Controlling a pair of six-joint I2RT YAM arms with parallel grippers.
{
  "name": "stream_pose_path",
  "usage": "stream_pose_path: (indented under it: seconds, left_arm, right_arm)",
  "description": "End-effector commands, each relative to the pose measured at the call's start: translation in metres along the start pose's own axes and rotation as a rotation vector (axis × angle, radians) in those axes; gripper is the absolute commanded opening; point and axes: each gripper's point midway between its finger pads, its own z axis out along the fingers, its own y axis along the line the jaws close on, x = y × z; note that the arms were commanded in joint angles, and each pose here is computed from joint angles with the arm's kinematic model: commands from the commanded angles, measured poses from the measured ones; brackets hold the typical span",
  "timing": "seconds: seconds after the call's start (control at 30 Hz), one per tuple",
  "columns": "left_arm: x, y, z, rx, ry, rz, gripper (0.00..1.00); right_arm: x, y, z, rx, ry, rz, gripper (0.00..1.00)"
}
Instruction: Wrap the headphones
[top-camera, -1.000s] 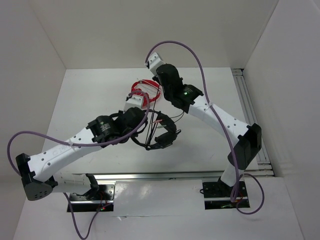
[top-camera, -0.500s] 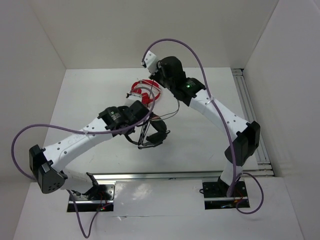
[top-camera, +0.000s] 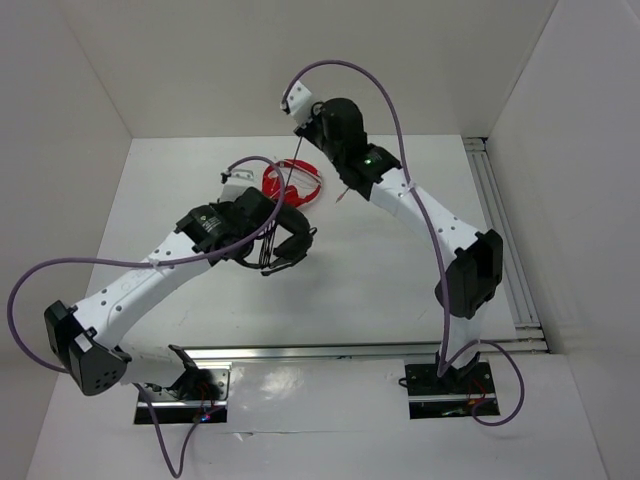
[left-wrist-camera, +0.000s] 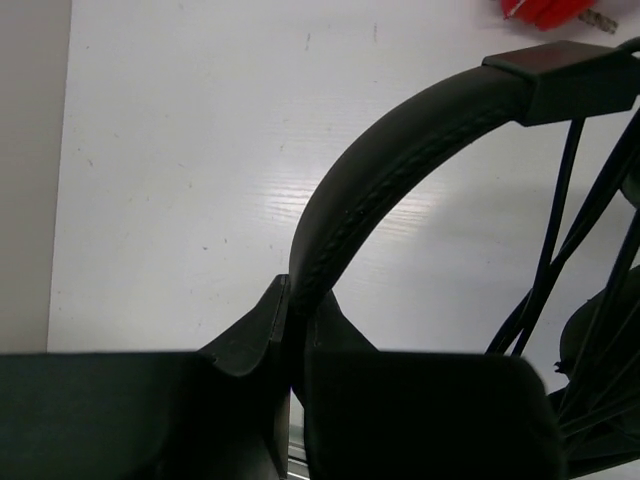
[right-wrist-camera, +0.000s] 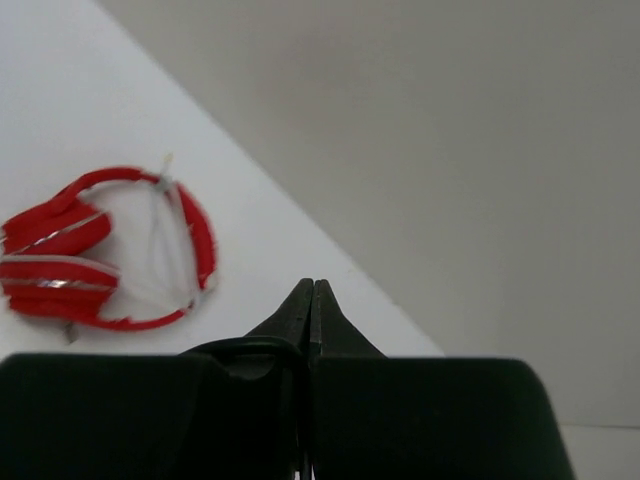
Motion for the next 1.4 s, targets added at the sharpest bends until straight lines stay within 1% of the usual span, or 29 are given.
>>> stream_pose_path:
  seconds: [0.0,0.03,0.07,0.1,0.13,0.17,0.2,0.3,0.4,0.5,0.53,0.57,0.6,0.63,0.67,0.7,0.73,0.77,0.8,0.83,0.87,0.9,0.93,1.0,1.03,1.07,1.17,1.27,1.37]
  left_arm:
    - [0.028,0.027,-0.002,-0.117,0.089,0.127,0.0]
    - [0.03,0.024,-0.003,-0.1,0.102,0.126,0.0]
    - [0.034,0.018,-0.001,-0.06,0.119,0.171,0.0]
    - [0.038,0.006,-0.001,0.0,0.134,0.202,0.0]
    - [0.038,-0.014,-0.003,0.113,0.131,0.177,0.0]
    - [0.04,-0.023,-0.005,0.172,0.134,0.182,0.0]
    - [0.043,-0.027,-0.008,0.235,0.125,0.213,0.0]
    - [0.039,-0.04,-0.021,0.352,0.108,0.193,0.0]
    - [0.021,-0.035,-0.041,0.416,0.049,0.122,0.0]
    - [0.01,-0.011,-0.06,0.38,0.028,0.06,0.0]
    - [-0.004,-0.003,-0.071,0.384,-0.007,0.018,0.0]
    - [-0.009,0.0,-0.077,0.388,-0.013,0.001,0.0]
    - [-0.018,0.005,-0.089,0.418,-0.051,-0.03,0.0]
    - [-0.031,0.006,-0.103,0.466,-0.09,-0.064,0.0]
    - [-0.038,0.005,-0.114,0.517,-0.12,-0.074,0.0]
    - [-0.044,-0.002,-0.128,0.599,-0.139,-0.08,0.0]
    - [-0.059,0.0,-0.142,0.641,-0.181,-0.109,0.0]
    - [-0.065,-0.001,-0.153,0.681,-0.191,-0.135,0.0]
    - [-0.07,-0.004,-0.158,0.703,-0.197,-0.138,0.0]
    - [-0.078,-0.009,-0.161,0.721,-0.195,-0.167,0.0]
    - [-0.088,-0.005,-0.172,0.739,-0.22,-0.207,0.0]
    - [-0.097,-0.008,-0.175,0.753,-0.235,-0.24,0.0]
    - [-0.103,-0.008,-0.18,0.767,-0.245,-0.28,0.0]
    - [-0.109,-0.003,-0.182,0.754,-0.255,-0.325,0.0]
    - [-0.112,0.0,-0.183,0.746,-0.263,-0.347,0.0]
    - [-0.116,0.001,-0.184,0.74,-0.272,-0.354,0.0]
    - [-0.109,-0.006,-0.184,0.759,-0.224,-0.35,0.0]
    - [-0.097,-0.004,-0.179,0.751,-0.203,-0.364,0.0]
    - [-0.09,-0.006,-0.172,0.733,-0.187,-0.365,0.0]
  right_arm:
    - [-0.042,-0.059,-0.028,0.432,-0.095,-0.016,0.02]
    - [-0.03,-0.066,-0.03,0.506,-0.053,-0.017,0.0]
    - [-0.031,-0.054,-0.026,0.474,-0.064,-0.01,0.0]
    - [-0.023,-0.035,-0.018,0.38,-0.047,-0.017,0.0]
    - [-0.024,-0.033,-0.017,0.319,-0.056,0.004,0.0]
    - [-0.024,-0.023,-0.011,0.248,-0.078,0.024,0.0]
    - [-0.012,-0.018,-0.01,0.206,-0.057,0.059,0.0]
    - [0.011,-0.004,-0.003,0.115,-0.033,0.104,0.0]
    - [0.043,0.024,0.004,-0.049,0.006,0.16,0.0]
    - [0.058,0.057,-0.001,-0.247,-0.011,0.246,0.0]
    - [0.067,0.059,-0.004,-0.289,-0.01,0.276,0.0]
    - [0.084,0.075,-0.008,-0.356,0.006,0.31,0.0]
    - [0.075,0.092,-0.017,-0.485,-0.054,0.366,0.0]
    - [0.075,0.1,-0.023,-0.542,-0.073,0.395,0.0]
    - [0.085,0.119,-0.03,-0.614,-0.061,0.429,0.0]
    - [0.08,0.136,-0.041,-0.723,-0.095,0.456,0.0]
    - [0.073,0.147,-0.046,-0.767,-0.121,0.494,0.0]
    - [0.085,0.168,-0.054,-0.824,-0.098,0.533,0.0]
    - [0.083,0.185,-0.067,-0.909,-0.122,0.562,0.01]
    - [0.065,0.195,-0.074,-0.94,-0.192,0.59,0.02]
    - [0.081,0.217,-0.083,-0.978,-0.163,0.627,0.02]
    - [0.075,0.224,-0.093,-1.003,-0.194,0.638,0.02]
    - [0.055,0.229,-0.102,-1.017,-0.272,0.646,0.04]
    - [0.062,0.247,-0.118,-1.069,-0.281,0.678,0.07]
    - [0.05,0.245,-0.123,-1.072,-0.331,0.69,0.07]
    - [0.052,0.253,-0.131,-1.099,-0.33,0.696,0.11]
    - [0.046,0.257,-0.132,-1.123,-0.354,0.715,0.17]
    - [0.052,0.263,-0.128,-1.139,-0.329,0.722,0.18]
    - [0.043,0.262,-0.135,-1.149,-0.369,0.741,0.18]
